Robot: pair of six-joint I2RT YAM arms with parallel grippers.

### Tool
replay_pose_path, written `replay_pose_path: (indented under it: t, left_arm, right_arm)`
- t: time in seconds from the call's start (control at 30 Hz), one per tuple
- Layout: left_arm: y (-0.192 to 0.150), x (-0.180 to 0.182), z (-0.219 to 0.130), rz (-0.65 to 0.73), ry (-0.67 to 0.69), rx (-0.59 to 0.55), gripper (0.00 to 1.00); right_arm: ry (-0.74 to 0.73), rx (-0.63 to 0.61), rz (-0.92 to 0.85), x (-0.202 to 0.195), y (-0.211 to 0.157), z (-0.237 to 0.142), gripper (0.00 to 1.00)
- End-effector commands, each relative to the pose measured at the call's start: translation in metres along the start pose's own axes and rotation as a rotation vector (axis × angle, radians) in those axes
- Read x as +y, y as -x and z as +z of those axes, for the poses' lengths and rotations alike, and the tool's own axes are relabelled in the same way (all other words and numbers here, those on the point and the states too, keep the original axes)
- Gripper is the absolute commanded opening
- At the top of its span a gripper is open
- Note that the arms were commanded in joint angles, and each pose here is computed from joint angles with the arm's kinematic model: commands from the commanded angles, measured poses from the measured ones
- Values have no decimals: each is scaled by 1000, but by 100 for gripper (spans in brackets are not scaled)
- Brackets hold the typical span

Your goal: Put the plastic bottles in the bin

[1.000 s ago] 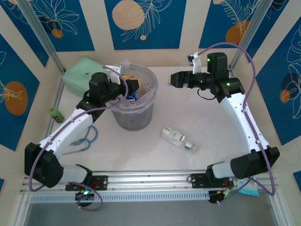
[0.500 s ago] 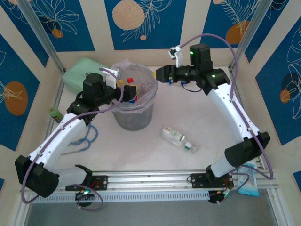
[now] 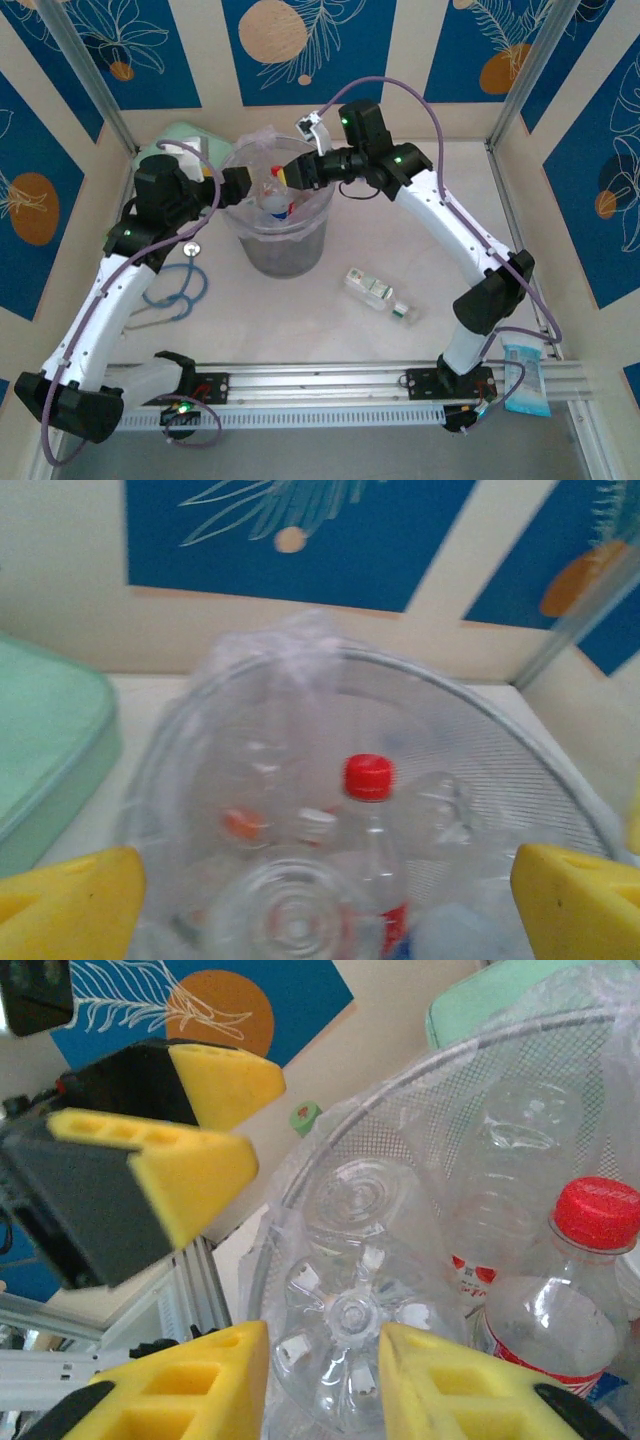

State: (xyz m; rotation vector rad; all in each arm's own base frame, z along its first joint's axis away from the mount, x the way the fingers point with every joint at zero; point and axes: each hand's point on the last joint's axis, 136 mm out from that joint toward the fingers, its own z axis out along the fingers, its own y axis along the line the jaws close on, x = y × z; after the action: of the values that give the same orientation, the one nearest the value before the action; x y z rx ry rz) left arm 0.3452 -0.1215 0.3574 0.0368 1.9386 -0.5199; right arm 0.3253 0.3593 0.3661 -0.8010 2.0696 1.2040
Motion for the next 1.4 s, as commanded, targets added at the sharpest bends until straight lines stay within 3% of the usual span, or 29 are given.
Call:
replay_pose_path:
  t: [0.0, 0.23, 0.43, 0.6, 0.93, 1.07, 1.2, 1.37]
  left_arm:
    - [-18, 30, 0, -95, 100, 23, 92]
    - [-43, 44, 14, -188, 97, 51, 91]
    - [-37, 43, 12, -221, 86, -2, 89]
    - [-32, 39, 10, -226, 64, -13, 88]
    - [-30, 39, 10, -207, 67, -13, 88]
    - [-31, 39, 11, -190, 70, 1, 88]
    - [-30, 37, 11, -182, 64, 6, 89]
    - [-28, 36, 13, -178, 58, 6, 89]
  right_arm:
    - [-18, 49, -18, -6, -9, 14, 33]
    - [-62, 172, -58, -12, -55, 47, 27]
    - [-147, 276, -96, -28, -98, 73, 25]
    - [-147, 273, -94, -30, -96, 78, 25]
    - [-80, 78, -156, 19, -19, 37, 49]
    - [-72, -10, -195, 39, 5, -1, 59]
    - [-159, -60, -238, 34, 9, -46, 68]
    - [-309, -38, -236, 2, -18, -98, 77]
